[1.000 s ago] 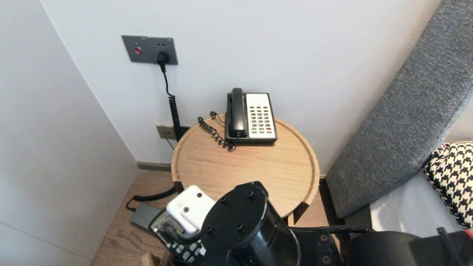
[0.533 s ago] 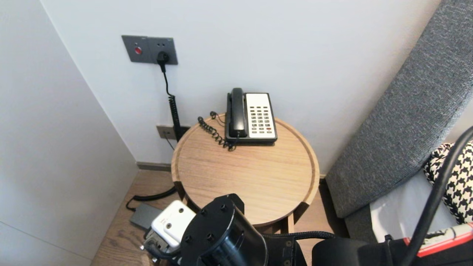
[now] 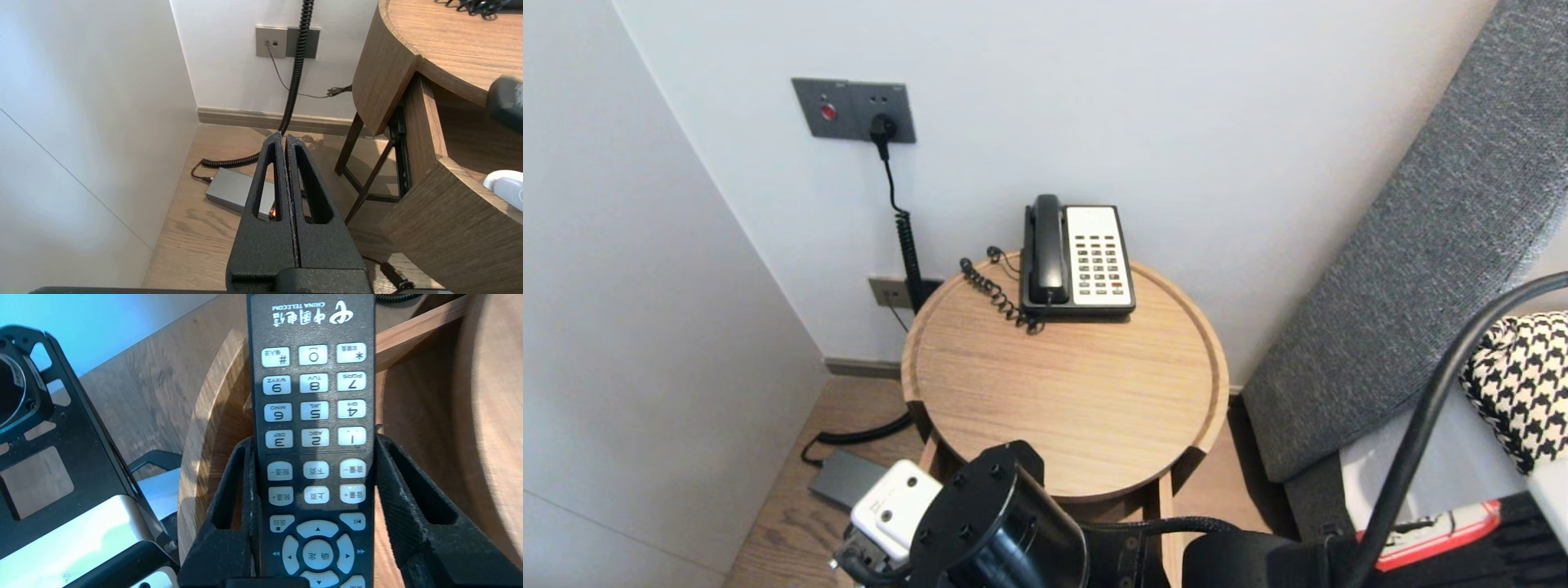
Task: Put the remote controls on the table in the drawer one by one
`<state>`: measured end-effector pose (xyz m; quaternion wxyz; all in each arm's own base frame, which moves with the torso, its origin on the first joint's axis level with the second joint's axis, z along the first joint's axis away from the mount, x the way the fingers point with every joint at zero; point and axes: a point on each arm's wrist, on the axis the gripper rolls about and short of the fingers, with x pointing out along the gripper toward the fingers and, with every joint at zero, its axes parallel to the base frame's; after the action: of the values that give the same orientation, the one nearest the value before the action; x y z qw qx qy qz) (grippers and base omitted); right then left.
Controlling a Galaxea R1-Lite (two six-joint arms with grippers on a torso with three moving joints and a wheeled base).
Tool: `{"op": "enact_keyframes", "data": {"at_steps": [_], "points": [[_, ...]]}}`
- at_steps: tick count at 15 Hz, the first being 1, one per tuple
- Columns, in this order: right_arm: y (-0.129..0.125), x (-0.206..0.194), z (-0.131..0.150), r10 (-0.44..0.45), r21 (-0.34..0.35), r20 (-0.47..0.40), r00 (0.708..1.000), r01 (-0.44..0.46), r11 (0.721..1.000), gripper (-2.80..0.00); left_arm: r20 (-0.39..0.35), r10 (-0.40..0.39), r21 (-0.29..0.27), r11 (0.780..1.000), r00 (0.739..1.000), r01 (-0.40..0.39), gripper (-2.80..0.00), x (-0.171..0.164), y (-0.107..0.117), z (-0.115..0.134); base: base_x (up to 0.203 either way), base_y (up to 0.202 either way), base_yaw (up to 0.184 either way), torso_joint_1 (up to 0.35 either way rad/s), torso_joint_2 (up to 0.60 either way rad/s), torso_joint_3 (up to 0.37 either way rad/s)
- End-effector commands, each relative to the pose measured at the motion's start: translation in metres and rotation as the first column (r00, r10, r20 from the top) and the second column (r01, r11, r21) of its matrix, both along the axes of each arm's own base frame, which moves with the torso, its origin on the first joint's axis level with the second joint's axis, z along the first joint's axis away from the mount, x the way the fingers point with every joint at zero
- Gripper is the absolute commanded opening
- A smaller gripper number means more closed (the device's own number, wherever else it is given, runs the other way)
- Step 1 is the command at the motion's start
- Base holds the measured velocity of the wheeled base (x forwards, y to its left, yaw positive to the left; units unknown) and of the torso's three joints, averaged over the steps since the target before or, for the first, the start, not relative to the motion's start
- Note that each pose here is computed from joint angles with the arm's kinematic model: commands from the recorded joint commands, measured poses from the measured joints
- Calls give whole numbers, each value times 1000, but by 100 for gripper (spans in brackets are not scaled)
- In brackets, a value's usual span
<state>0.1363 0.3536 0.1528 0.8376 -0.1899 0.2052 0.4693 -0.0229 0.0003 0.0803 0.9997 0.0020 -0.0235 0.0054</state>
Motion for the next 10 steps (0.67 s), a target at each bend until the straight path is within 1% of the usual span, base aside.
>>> {"op": "enact_keyframes", "data": {"at_steps": [1, 4, 10], "points": [[3, 5, -9, -13, -17, -10, 1000, 13, 1000, -280, -7, 2, 0, 1000, 1000, -2, -280, 1, 0, -3, 0, 0, 0, 0, 0, 0], [5, 9, -15, -15, -8, 0, 1000, 15, 1000, -280, -7, 2, 0, 1000, 1000, -2, -280, 1, 0, -3, 0, 0, 0, 0, 0, 0], [6, 17, -30, -39, -21, -8, 999, 39, 999, -280, -8, 0, 0, 1000, 1000, 0, -280, 1, 0, -3, 0, 0, 0, 0, 0, 0]]}}
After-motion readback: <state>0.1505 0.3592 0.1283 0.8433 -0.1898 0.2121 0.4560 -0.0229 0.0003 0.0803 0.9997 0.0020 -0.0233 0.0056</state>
